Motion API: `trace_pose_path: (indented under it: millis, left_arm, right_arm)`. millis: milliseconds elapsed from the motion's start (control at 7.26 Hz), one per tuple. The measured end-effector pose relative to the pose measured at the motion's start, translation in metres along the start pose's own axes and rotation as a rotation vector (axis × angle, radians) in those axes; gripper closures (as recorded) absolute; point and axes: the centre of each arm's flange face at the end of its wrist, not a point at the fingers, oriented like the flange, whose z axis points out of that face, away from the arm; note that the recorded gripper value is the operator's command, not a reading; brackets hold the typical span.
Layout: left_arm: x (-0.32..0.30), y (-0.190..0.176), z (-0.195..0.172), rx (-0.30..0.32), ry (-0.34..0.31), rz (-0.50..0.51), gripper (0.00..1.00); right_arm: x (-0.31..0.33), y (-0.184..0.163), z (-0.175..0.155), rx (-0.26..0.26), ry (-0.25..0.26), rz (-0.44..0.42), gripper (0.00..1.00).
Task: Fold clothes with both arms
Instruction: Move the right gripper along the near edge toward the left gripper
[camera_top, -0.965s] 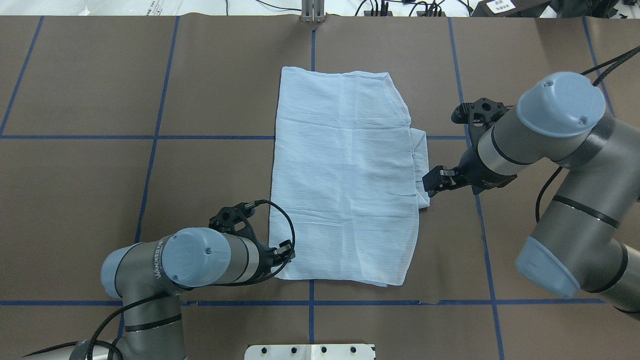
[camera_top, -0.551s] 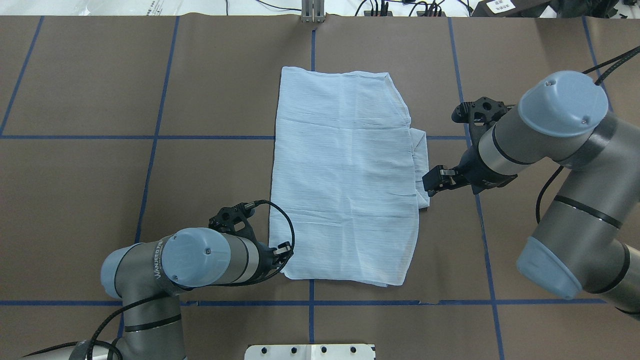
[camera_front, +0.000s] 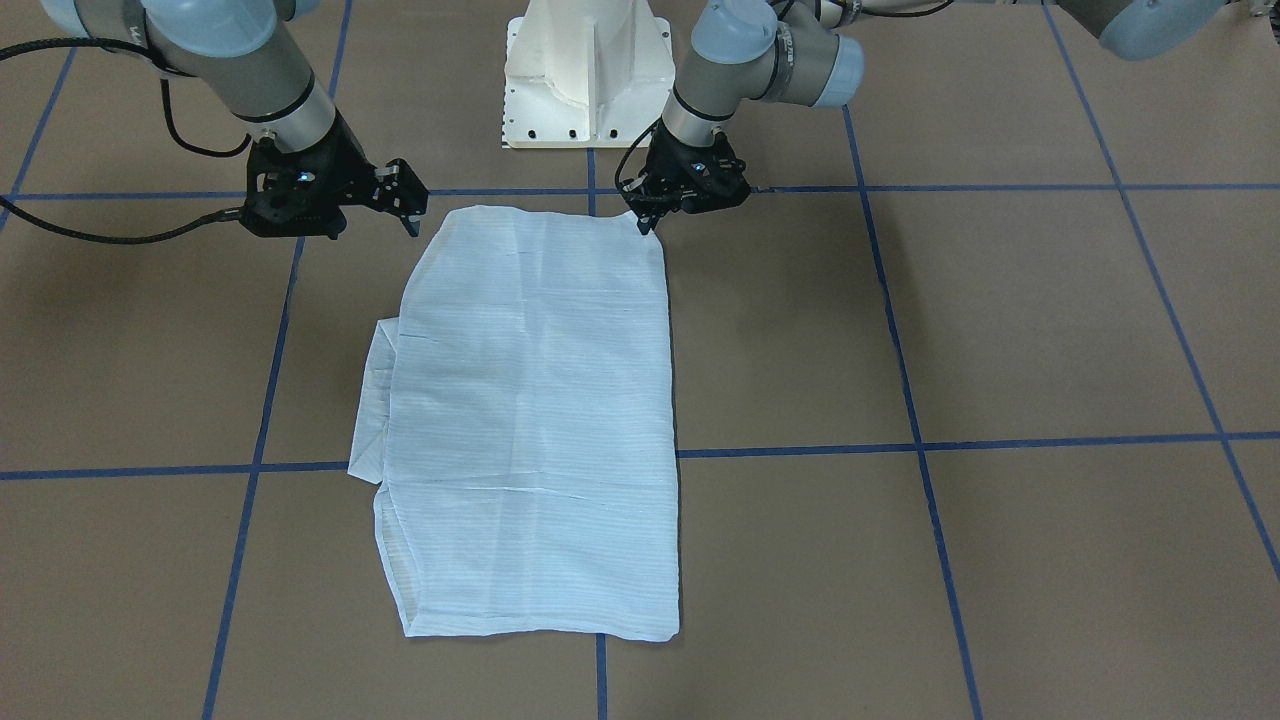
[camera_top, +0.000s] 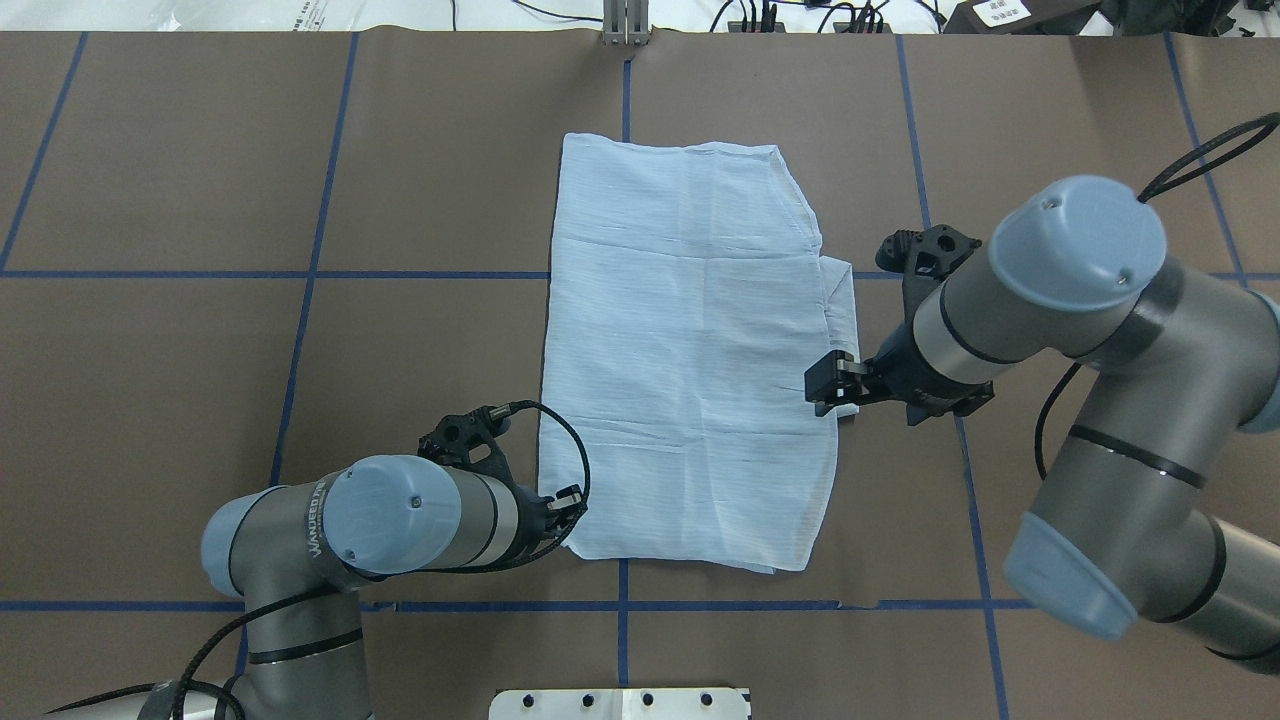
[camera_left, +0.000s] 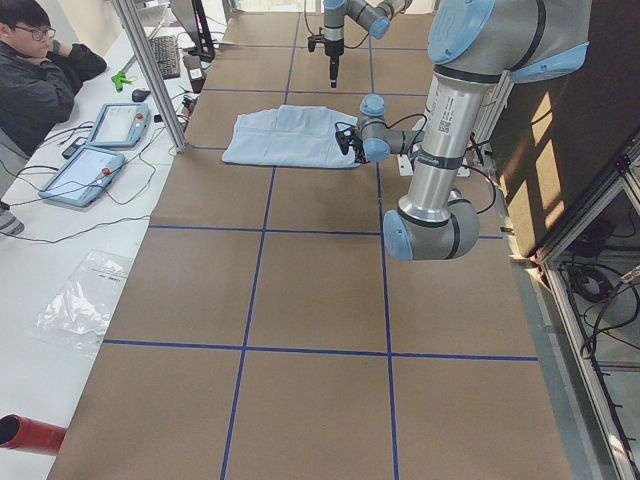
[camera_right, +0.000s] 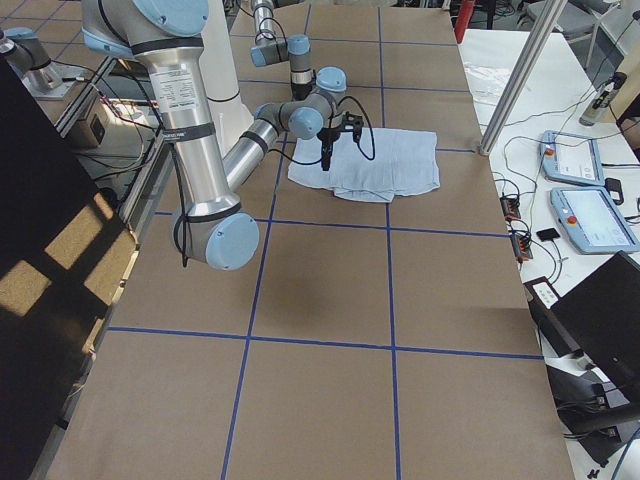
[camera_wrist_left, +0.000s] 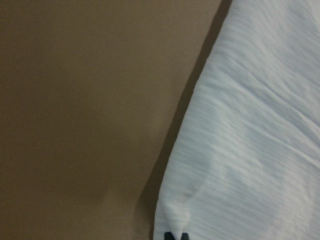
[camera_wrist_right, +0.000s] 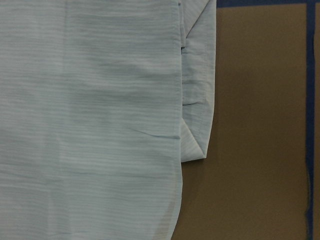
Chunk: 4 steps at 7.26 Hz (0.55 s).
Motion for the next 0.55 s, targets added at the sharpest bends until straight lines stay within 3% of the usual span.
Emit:
trace_pose_path:
  millis: [276, 551]
  left_arm:
    - [0.003, 0.001, -0.007, -0.004, 0.014, 0.002, 1.0]
    - [0.009, 0.003, -0.021, -0.01, 0.039, 0.005, 1.0]
  right_arm:
    - [-0.043, 0.047, 0.029, 0.023, 0.008, 0.133, 0.0]
    - [-0.069, 0.093, 0.067, 0.037, 0.037, 0.209, 0.0]
